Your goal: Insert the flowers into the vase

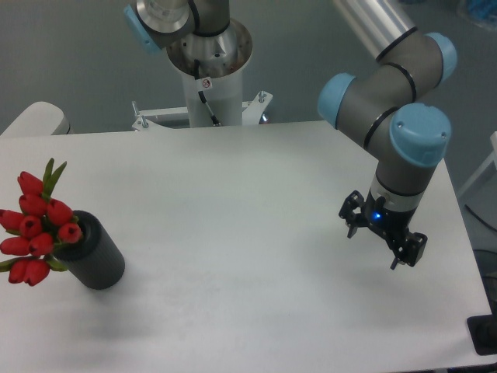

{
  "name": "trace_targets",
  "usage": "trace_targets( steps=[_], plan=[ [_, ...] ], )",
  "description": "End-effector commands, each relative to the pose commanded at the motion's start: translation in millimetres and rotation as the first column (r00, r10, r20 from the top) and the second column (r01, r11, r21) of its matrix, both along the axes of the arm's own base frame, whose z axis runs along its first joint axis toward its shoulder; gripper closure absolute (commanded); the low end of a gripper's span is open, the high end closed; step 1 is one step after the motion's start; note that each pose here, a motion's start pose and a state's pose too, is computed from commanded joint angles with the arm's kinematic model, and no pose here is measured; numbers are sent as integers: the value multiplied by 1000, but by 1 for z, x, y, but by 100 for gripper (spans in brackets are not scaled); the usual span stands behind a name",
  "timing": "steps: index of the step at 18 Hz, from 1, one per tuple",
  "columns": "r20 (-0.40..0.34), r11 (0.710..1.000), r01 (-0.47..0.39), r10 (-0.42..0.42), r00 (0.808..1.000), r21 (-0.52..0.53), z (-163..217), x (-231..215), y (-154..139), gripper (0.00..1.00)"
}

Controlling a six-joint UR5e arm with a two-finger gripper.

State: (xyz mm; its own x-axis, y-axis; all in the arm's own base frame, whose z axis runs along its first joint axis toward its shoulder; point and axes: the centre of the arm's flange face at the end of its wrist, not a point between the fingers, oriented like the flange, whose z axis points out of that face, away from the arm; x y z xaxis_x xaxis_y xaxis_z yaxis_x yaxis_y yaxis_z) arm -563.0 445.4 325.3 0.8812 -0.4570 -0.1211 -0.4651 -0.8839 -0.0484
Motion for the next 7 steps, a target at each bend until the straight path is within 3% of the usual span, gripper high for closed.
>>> trace_targets(
  steps=[7],
  plan=[
    [-1,999,52,-52,999,-8,-2,2,-1,0]
  ],
)
